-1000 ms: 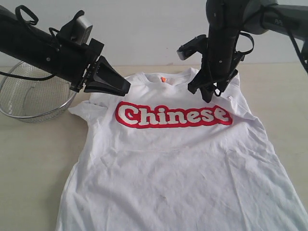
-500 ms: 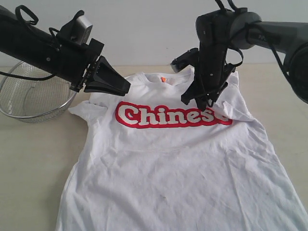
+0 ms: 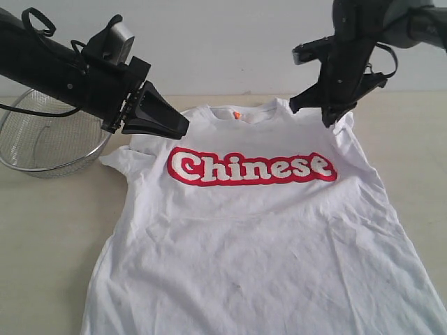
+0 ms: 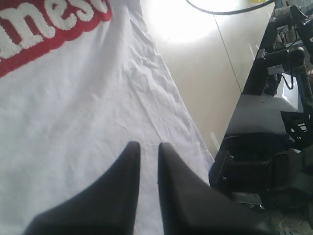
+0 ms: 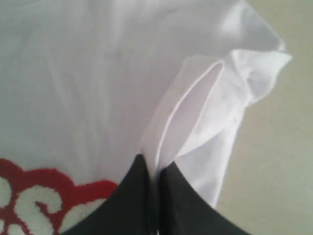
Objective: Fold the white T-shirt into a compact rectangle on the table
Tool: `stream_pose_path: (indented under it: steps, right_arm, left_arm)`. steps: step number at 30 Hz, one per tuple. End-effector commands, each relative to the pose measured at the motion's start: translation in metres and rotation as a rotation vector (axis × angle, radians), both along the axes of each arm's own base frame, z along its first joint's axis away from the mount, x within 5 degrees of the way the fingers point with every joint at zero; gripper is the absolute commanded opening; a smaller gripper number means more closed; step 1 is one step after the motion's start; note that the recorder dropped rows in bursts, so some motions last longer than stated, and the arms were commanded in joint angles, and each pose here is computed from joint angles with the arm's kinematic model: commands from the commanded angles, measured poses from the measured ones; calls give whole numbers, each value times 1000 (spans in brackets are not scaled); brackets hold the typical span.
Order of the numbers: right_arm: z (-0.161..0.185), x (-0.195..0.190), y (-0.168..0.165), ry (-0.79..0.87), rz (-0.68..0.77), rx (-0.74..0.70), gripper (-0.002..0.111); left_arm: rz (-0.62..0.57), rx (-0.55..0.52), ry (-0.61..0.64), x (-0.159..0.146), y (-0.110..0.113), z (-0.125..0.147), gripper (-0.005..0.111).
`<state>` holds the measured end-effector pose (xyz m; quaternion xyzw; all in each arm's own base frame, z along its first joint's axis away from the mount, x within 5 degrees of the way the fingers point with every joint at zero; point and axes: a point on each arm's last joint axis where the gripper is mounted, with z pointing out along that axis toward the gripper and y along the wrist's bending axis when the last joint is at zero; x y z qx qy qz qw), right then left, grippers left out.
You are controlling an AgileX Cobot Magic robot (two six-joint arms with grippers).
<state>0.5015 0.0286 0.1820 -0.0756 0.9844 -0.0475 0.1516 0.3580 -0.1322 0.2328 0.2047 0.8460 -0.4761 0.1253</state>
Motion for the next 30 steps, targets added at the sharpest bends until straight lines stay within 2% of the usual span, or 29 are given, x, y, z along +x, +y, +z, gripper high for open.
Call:
stream_pose_path:
  steps: [1,3,6,11,18,30]
  right_arm:
    - [22,-4,-37,-19,-58,154,0]
    - [29,-5,-53,-42,-92,254,0]
    - [35,-7,-75,-68,-131,253,0]
    - [38,-10,-93,-73,-179,282,0]
    - [61,-7,-97,-197,-206,269,0]
    - [59,-11,-104,-164,-270,210,0]
  left_arm:
    - [-10,-3,-9,-3,0,3,13]
    - [-7,-2,-10,-2,0,3,13]
    - [-11,-3,-10,-3,0,3,13]
    - [-12,-3,-13,-3,0,3,13]
    - [-12,-3,-13,-3,0,3,13]
    - [-12,-3,-13,-3,0,3,13]
